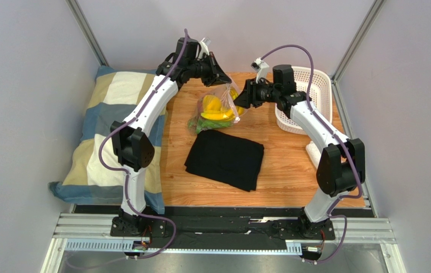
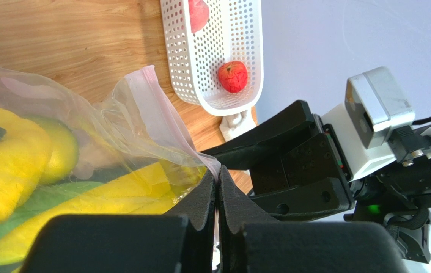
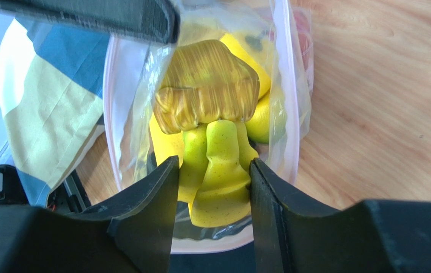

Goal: Open the zip-top bag and remove the fake food

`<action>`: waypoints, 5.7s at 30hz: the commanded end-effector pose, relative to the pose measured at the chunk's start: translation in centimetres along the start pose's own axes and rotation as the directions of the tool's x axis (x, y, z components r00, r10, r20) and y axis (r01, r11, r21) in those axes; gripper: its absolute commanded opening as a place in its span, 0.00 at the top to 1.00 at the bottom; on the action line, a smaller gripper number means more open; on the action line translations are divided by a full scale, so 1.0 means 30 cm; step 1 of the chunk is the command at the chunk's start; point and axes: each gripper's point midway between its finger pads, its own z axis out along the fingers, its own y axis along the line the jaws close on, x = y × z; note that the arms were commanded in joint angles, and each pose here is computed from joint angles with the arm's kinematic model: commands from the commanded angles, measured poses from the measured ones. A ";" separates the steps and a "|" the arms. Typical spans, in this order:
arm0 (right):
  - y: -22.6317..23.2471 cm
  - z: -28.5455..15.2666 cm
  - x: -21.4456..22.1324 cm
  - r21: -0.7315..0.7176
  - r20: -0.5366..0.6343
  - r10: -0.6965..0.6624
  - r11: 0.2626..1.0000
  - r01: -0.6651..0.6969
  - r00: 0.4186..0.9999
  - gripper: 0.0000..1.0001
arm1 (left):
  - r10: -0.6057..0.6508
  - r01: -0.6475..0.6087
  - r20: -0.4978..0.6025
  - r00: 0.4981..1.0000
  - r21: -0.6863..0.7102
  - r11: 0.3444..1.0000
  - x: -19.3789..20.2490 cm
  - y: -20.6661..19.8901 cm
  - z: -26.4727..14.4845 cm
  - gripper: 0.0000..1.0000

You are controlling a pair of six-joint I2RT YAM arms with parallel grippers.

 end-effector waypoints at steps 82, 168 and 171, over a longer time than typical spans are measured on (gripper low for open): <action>0.009 0.243 0.013 0.303 -0.069 0.369 0.893 -0.333 0.927 0.97 | 0.039 -0.045 0.061 0.997 0.099 0.994 -0.060 -0.111 -0.051 1.00; -0.124 0.399 0.138 0.166 -0.040 0.647 0.756 -0.633 0.762 0.88 | -0.035 0.038 -0.033 0.999 0.070 0.997 -0.016 0.018 0.040 1.00; -0.089 0.323 0.072 0.127 -0.054 0.577 0.814 -0.567 0.815 1.00 | -0.009 0.009 -0.017 1.000 0.015 1.000 -0.027 0.057 0.001 1.00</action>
